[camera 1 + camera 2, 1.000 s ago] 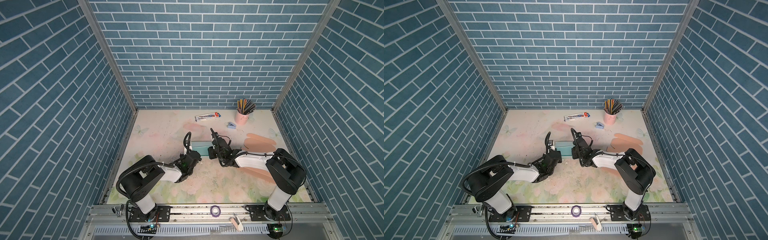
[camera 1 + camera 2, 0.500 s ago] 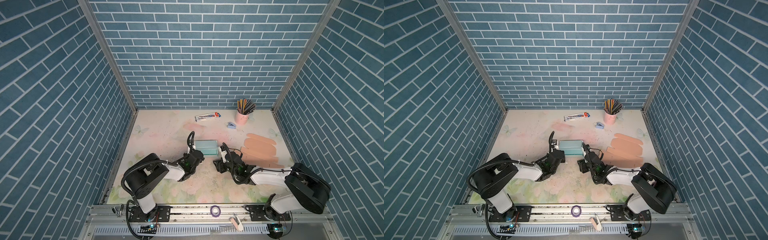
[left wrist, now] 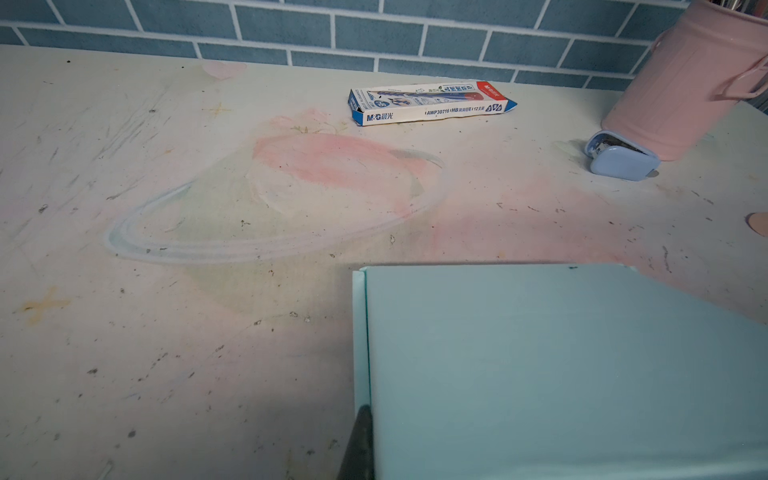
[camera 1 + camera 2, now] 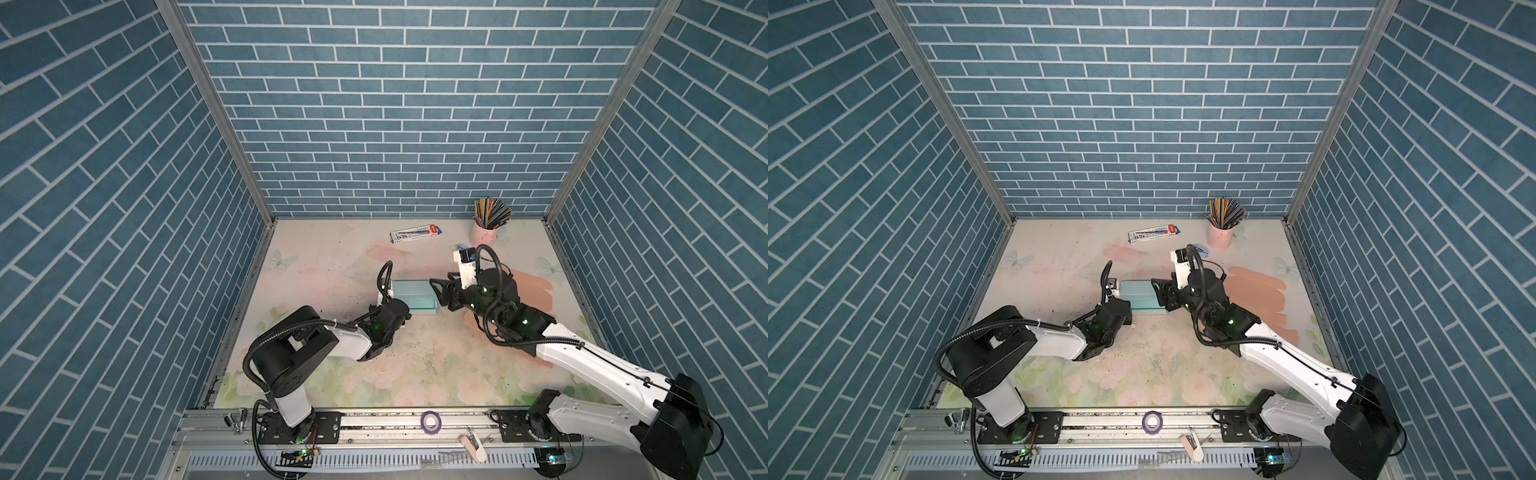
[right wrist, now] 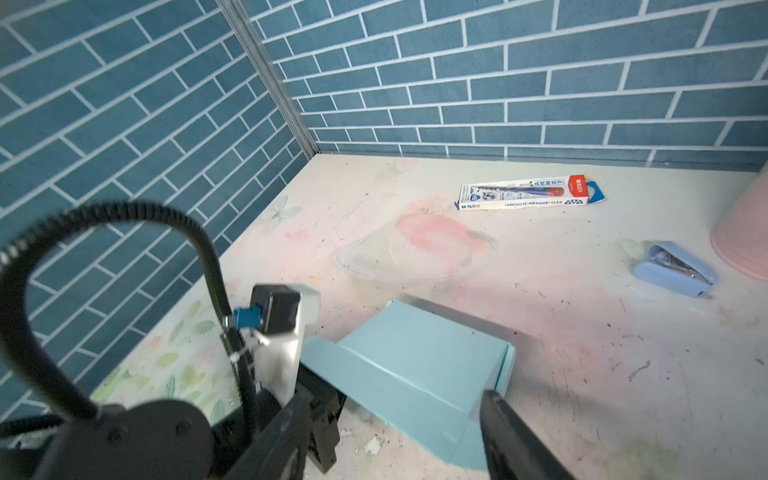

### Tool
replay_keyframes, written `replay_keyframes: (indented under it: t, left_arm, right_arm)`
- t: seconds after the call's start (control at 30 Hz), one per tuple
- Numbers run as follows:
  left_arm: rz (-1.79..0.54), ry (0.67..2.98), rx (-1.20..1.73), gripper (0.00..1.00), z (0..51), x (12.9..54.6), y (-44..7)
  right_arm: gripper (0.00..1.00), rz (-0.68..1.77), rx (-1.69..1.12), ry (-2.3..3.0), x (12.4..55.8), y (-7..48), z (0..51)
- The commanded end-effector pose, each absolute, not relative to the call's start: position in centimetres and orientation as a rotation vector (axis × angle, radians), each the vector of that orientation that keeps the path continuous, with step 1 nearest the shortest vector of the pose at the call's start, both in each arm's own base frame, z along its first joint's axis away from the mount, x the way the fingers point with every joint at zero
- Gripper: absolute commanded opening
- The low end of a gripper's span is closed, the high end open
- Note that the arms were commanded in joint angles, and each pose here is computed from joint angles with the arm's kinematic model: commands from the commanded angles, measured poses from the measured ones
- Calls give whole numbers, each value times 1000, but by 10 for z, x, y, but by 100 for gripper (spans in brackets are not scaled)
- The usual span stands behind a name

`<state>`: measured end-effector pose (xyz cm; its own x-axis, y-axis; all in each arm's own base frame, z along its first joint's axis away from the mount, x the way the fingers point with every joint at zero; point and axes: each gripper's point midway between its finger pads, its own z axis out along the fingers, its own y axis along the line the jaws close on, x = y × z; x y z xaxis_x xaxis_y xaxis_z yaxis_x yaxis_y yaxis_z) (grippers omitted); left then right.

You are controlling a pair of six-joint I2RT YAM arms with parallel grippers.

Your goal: Fold the paper box

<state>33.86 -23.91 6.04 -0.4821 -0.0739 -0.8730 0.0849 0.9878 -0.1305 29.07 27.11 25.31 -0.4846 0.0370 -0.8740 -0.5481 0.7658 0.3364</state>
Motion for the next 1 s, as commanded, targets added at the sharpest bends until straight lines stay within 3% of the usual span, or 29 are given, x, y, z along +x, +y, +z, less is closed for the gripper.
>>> replay_keyframes:
  t: [0.0, 0.3, 0.47, 0.77, 0.97]
  left_arm:
    - [-102, 2174, 114, 9, 31, 320, -237]
    - [-128, 2162, 163, 21, 45, 313, -243]
    - [-171, 2187, 197, 57, 49, 302, -245]
    - [-306, 2314, 380, 99, 50, 258, -249]
    - [-463, 2389, 752, 99, 75, 217, -277]
  right_arm:
    - [65, 747, -413, 2215, 297, 277, 197]
    - [61, 702, -416, 2386, 325, 299, 119]
    - [60, 662, -394, 2426, 323, 292, 93]
    - [59, 613, -397, 2468, 321, 286, 70]
    - [58, 600, -396, 2491, 319, 284, 58]
